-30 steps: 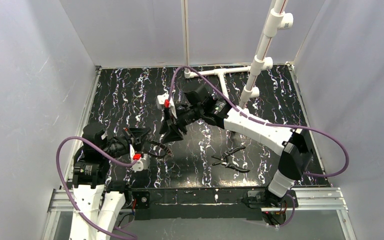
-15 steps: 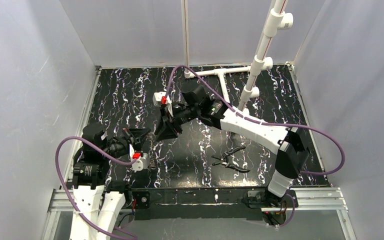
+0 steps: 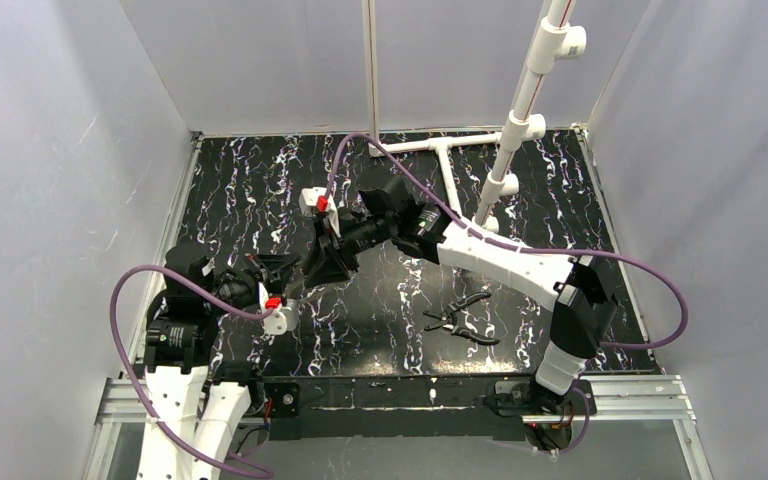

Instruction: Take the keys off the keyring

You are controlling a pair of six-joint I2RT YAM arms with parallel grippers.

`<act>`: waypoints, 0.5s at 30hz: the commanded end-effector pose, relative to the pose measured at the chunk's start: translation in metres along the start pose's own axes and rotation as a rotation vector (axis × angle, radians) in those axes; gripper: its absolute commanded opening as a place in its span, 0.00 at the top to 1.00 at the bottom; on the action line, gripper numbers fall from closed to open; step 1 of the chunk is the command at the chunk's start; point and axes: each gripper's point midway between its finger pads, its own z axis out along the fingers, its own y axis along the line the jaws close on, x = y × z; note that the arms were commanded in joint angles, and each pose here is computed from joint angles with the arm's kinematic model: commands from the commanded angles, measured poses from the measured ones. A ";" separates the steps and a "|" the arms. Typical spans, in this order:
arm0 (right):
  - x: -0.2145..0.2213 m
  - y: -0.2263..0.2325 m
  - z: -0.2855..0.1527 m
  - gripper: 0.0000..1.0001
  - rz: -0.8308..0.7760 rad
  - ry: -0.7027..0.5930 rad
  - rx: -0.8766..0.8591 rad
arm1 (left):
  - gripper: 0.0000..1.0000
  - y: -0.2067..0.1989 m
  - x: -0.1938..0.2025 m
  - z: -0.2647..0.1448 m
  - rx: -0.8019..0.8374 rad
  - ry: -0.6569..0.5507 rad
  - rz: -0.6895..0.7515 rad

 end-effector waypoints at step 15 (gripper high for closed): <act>0.006 -0.020 0.003 0.64 -0.003 0.000 0.104 | 1.00 0.021 -0.007 -0.003 -0.038 -0.003 -0.015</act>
